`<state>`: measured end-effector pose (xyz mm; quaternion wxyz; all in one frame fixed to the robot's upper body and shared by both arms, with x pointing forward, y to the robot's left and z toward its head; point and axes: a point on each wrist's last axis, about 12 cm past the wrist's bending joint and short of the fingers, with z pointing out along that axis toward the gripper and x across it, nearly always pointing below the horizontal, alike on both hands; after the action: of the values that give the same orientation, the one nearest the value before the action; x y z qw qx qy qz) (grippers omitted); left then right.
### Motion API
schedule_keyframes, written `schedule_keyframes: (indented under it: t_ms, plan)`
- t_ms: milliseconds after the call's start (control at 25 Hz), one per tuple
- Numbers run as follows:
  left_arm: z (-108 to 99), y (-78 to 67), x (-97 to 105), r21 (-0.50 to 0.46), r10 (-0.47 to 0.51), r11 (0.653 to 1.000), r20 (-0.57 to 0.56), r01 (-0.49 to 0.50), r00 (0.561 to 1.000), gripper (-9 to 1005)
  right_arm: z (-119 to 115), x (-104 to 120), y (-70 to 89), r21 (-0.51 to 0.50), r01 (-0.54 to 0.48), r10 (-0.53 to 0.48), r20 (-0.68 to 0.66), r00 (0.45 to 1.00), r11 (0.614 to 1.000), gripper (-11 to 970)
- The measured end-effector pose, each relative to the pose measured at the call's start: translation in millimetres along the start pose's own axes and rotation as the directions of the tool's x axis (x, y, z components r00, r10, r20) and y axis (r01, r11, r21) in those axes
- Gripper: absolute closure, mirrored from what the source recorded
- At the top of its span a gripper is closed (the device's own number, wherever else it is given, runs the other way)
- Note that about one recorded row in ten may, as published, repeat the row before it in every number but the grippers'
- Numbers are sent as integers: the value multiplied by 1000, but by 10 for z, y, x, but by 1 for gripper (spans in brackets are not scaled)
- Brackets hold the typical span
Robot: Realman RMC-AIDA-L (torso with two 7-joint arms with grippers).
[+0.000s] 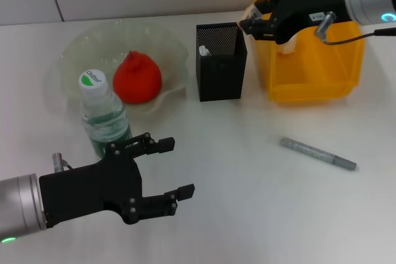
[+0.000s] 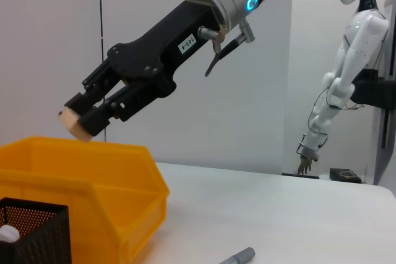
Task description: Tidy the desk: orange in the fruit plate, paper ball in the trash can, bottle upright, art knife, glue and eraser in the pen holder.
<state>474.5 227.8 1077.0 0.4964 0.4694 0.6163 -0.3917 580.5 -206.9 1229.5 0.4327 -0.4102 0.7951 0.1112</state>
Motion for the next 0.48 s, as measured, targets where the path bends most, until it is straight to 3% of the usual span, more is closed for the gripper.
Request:
schedule_keyframes:
  t_ms: [480]
  plan:
    - [1, 2, -3, 0, 1, 1000, 0, -1, 1000, 194, 49, 387, -407, -88, -138, 150, 149, 977, 986, 573]
